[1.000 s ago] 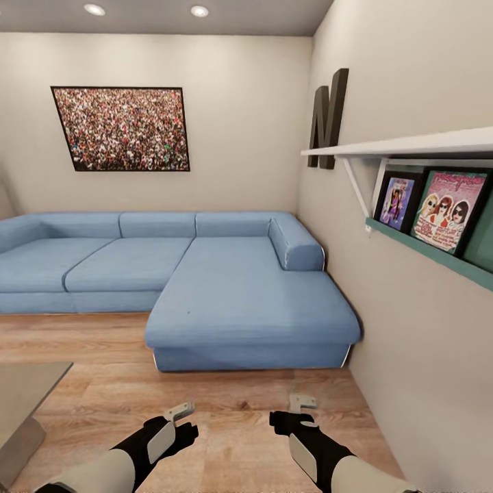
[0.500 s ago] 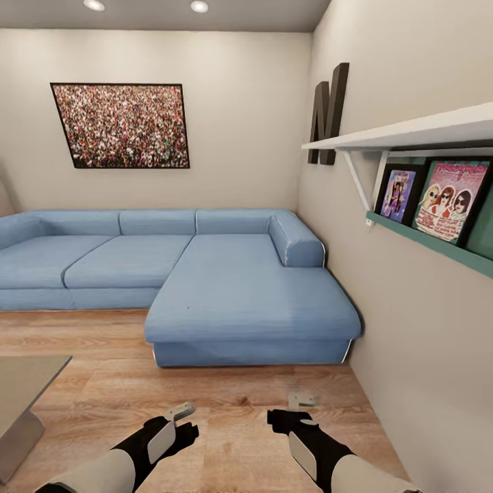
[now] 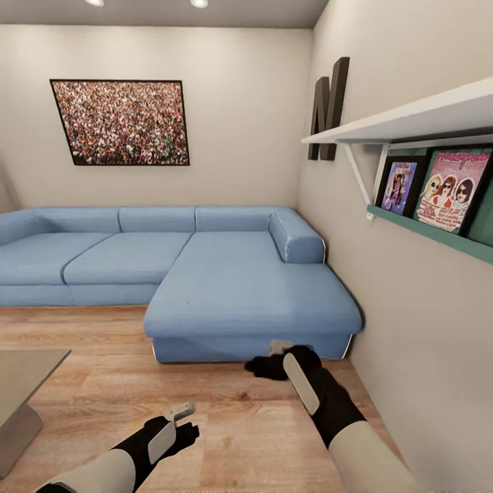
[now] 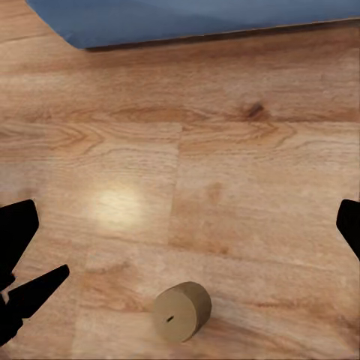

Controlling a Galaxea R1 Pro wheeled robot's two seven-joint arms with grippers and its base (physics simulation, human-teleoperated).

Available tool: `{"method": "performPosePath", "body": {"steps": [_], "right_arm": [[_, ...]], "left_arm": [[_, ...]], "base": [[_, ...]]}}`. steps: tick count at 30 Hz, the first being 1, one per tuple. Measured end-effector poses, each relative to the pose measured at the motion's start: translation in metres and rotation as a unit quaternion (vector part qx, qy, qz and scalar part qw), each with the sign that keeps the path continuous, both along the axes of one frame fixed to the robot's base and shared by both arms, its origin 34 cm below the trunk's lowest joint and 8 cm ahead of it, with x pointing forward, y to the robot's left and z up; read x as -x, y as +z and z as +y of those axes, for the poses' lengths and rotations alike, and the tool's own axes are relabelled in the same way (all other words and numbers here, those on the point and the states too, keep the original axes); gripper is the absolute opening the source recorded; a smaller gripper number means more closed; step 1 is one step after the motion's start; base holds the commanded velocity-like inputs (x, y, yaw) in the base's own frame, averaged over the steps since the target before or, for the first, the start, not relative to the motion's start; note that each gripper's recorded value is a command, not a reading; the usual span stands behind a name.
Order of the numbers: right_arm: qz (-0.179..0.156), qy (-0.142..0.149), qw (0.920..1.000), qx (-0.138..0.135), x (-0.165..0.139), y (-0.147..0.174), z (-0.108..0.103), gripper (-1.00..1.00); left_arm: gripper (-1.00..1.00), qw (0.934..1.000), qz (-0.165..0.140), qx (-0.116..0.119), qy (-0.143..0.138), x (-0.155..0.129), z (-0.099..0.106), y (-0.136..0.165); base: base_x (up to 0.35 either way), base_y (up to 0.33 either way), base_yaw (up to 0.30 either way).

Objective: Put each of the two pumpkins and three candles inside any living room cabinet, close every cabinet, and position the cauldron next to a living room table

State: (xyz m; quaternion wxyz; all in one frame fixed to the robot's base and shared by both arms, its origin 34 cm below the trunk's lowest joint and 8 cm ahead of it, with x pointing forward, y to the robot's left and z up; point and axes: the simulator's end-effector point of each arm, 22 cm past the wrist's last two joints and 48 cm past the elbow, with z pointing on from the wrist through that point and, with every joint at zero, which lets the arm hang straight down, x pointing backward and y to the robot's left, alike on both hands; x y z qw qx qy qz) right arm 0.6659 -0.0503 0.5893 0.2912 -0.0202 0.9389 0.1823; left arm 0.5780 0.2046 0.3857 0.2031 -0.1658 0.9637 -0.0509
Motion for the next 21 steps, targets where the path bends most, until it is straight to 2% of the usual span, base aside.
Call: {"method": "performPosePath", "body": {"steps": [7, 21], "right_arm": [[0.02, -0.008, 0.9998, -0.003, 0.005, -0.014, -0.018, 1.0], [0.021, -0.009, 0.9997, -0.004, 0.012, -0.045, -0.02, 1.0]], "left_arm": [[1.0, 1.0, 0.0, 0.004, -0.003, 0.004, -0.007, -0.015], [1.0, 0.9997, 0.006, 0.015, -0.015, 0.017, -0.035, -0.047]], "base": [[0.0, 0.0, 0.0], [0.0, 0.0, 0.0]]}}
